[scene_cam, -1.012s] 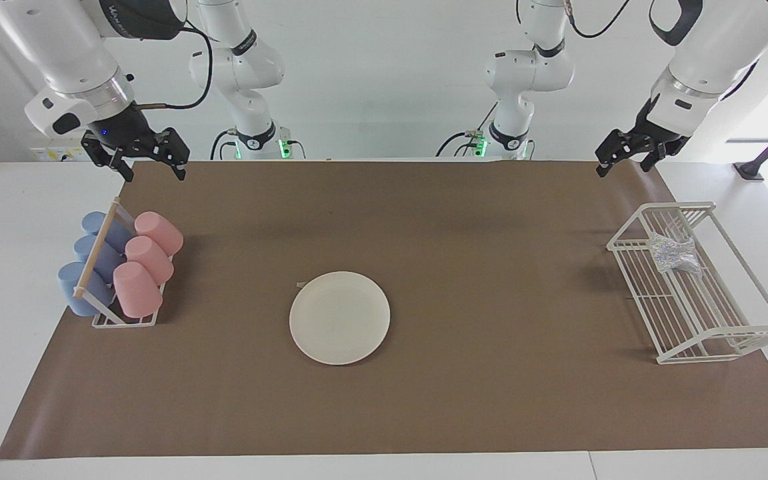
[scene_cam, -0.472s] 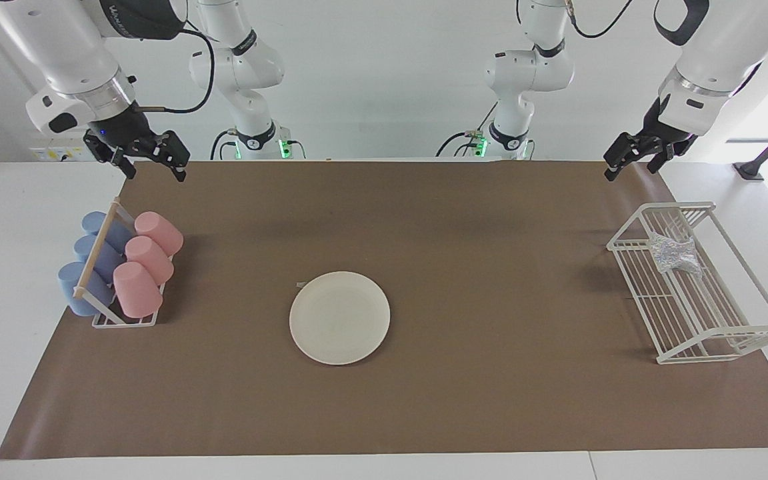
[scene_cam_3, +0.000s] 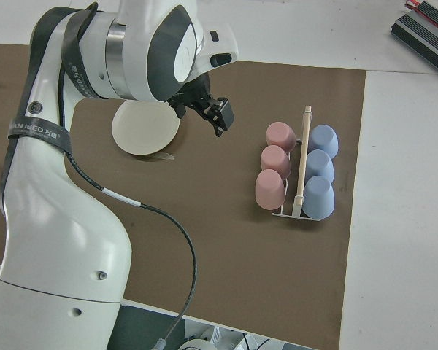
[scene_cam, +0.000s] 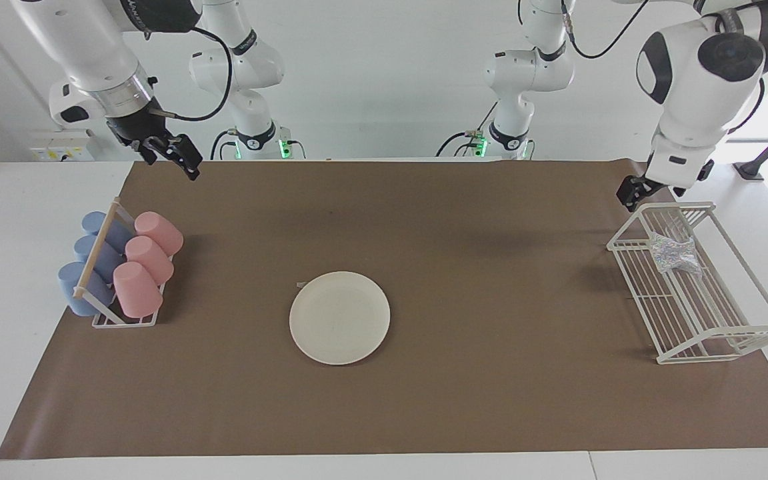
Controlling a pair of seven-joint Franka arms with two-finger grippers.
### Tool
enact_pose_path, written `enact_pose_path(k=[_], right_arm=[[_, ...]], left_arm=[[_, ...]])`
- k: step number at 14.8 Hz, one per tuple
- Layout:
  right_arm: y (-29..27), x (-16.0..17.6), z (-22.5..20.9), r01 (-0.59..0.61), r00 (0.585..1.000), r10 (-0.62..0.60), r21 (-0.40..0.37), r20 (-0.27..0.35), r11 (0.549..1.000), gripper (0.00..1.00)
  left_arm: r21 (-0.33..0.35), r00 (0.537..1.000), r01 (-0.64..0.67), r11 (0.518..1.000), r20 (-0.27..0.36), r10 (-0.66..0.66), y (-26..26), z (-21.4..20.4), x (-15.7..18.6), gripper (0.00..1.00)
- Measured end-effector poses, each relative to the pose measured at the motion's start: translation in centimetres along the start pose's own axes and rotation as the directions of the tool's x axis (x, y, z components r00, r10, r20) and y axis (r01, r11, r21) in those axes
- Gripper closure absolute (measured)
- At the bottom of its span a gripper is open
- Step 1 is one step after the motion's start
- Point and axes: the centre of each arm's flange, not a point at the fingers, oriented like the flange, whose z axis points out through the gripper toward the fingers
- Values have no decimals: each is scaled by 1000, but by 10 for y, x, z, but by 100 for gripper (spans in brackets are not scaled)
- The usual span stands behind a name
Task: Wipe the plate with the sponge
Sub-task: 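Grasp the scrubber with the left gripper while the right gripper nears the plate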
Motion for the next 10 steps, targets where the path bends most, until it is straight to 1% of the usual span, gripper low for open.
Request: enact_pose_path(k=[2,4,5,7,9,10], right_arm=[[-12,-9,-1,-144,989,144,9,19,990,0],[-21,-15,-1,-284,958,283,25,44,959,0],[-27,-20,-1,-333,942,332,27,52,942,0],[-42,-30,0,-404,914,402,22,59,915,0],[-55,-40,0,-458,887,456,23,69,889,0],[-60,-42,-1,-477,878,474,31,70,878,0]], left_arm=[[110,1000,-27,994,5,26,25,29,22,0],[185,999,-50,981,-5,52,37,49,40,0],[216,998,-62,974,-9,66,39,57,46,0],[286,995,-91,954,-3,95,42,73,56,0],[367,991,-133,921,18,136,50,92,64,0],[390,988,-151,908,29,151,55,100,66,0]])
